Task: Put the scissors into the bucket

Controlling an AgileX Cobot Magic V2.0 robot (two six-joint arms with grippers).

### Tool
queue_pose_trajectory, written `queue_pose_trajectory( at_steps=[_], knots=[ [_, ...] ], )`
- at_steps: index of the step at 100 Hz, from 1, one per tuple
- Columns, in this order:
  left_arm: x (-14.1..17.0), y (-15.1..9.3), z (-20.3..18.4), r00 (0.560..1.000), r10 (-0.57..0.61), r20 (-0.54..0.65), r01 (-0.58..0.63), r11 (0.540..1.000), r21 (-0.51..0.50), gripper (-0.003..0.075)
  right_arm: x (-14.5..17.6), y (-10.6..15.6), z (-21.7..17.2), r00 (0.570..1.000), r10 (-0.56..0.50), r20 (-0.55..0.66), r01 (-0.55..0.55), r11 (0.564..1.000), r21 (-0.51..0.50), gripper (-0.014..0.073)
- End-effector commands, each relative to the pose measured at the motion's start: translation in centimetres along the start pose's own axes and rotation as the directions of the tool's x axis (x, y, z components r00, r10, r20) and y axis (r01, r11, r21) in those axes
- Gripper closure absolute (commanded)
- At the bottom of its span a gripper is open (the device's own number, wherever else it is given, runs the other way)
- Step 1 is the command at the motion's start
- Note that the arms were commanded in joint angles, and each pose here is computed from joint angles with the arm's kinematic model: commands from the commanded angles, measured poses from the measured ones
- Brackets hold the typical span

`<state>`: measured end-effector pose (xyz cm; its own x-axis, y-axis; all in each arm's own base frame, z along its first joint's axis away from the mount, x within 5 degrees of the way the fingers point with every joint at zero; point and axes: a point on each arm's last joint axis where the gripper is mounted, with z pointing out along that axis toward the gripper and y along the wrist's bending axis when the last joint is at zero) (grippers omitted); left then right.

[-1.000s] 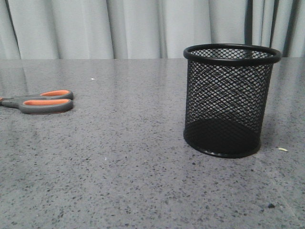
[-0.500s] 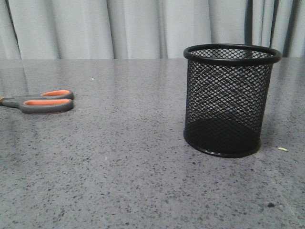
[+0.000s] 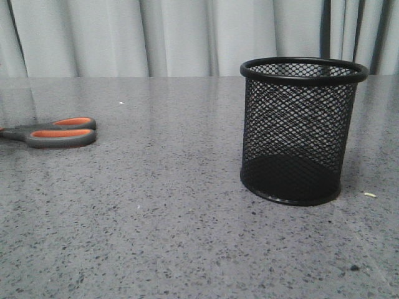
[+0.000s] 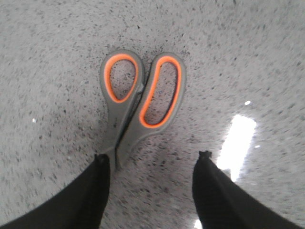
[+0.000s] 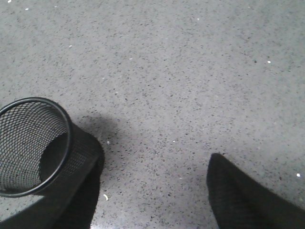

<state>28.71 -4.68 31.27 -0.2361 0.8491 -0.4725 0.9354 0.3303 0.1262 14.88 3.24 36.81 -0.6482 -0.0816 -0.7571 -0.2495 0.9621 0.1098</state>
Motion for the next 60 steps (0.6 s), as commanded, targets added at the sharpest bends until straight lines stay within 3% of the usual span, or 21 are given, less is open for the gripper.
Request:
queue_pose_trajectory(
  at_steps=[1,32,60],
  knots=[
    [-1.4,0.9,-0.4,0.996,0.081,0.035,-0.080,0.996,-0.037,0.0351,-1.2,0.3,-0.7,0.996,-0.024,0.087,0.025,1.000,-0.007,0.0158],
    [-1.9,3.2,3.0,0.939,0.306,-0.156,-0.299,0.952,0.069,0.0351,-1.2,0.4,-0.7,0.996,-0.032,0.081,0.033,0.999,-0.012,0.0158],
    [-2.0,4.3,5.5,0.933,0.322,-0.159,-0.305,0.944,0.125,0.0351,-1.1,0.4,-0.7,0.996,-0.034,0.078,0.035,0.999,-0.009,0.0158]
  ],
)
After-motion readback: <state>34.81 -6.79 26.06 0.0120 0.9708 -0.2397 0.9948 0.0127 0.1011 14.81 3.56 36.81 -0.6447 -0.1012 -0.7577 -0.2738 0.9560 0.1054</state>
